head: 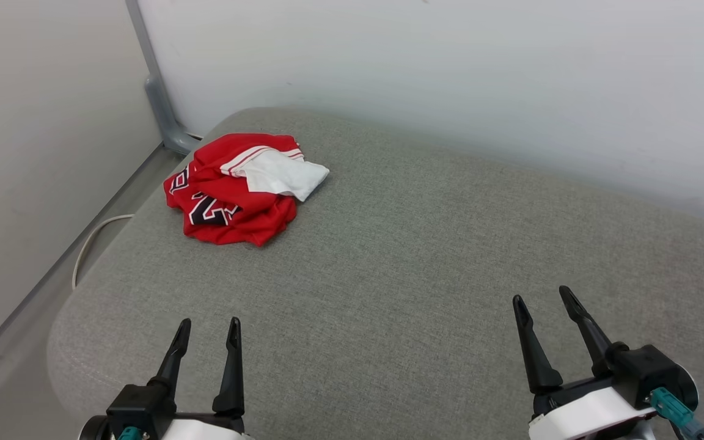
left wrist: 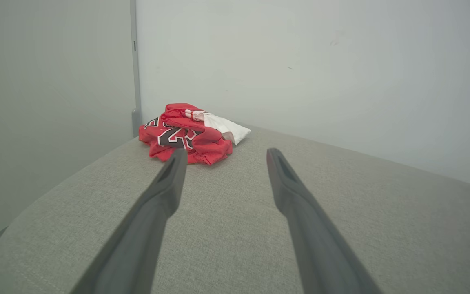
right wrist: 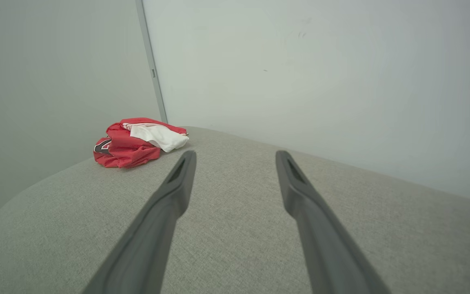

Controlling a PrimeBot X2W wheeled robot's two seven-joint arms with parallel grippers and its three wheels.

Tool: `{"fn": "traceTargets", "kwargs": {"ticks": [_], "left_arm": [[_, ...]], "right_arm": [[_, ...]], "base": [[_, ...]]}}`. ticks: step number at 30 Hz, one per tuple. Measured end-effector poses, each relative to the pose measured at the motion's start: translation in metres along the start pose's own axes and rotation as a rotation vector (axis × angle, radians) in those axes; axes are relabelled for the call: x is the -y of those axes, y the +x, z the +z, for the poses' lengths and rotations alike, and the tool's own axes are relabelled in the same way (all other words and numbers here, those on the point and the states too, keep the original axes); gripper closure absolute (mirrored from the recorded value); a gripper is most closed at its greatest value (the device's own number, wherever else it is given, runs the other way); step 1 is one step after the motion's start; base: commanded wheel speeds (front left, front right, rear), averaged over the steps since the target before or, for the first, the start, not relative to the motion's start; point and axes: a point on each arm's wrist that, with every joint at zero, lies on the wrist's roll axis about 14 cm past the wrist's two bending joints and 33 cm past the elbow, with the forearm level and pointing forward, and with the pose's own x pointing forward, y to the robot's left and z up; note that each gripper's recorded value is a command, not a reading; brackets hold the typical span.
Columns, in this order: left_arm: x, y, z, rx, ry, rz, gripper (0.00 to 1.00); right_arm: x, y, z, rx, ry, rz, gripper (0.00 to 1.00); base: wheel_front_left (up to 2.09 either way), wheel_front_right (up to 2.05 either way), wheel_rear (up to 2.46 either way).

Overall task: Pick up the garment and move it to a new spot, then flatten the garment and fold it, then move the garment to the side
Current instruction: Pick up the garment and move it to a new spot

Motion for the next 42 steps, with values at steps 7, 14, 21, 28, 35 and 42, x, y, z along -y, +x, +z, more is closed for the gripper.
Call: {"fn": "traceTargets", "kwargs": {"ticks": [7, 14, 21, 28, 35, 42], "left_arm": [[-0.002, 0.004, 0.006, 0.016, 0.039, 0.019, 0.0], [-0.005, 0.03, 0.003, 0.004, 0.016, 0.02, 0.0], [-0.017, 0.09, -0.014, -0.032, 0.052, 0.016, 0.0], [-0.037, 0.172, -0.043, -0.156, 0.205, -0.043, 0.0], [-0.061, 0.236, -0.082, -0.41, 0.376, -0.06, 0.0], [-0.057, 0.257, -0.132, -0.656, 0.455, -0.126, 0.0]], "right_arm": [[-0.001, 0.002, -0.005, -0.009, 0.011, 0.005, 0.0], [0.011, 0.014, -0.009, -0.001, -0.009, -0.006, 0.0], [0.034, 0.028, -0.028, -0.019, -0.032, -0.037, 0.0], [0.064, 0.037, -0.054, -0.049, -0.045, -0.088, 0.0], [0.096, 0.029, -0.087, -0.115, -0.039, -0.157, 0.0], [0.117, 0.018, -0.108, -0.165, -0.04, -0.21, 0.0]], "base": [[0.0, 0.0, 0.0], [0.0, 0.0, 0.0], [0.0, 0.0, 0.0], [0.0, 0.0, 0.0], [0.0, 0.0, 0.0], [0.0, 0.0, 0.0]]}}
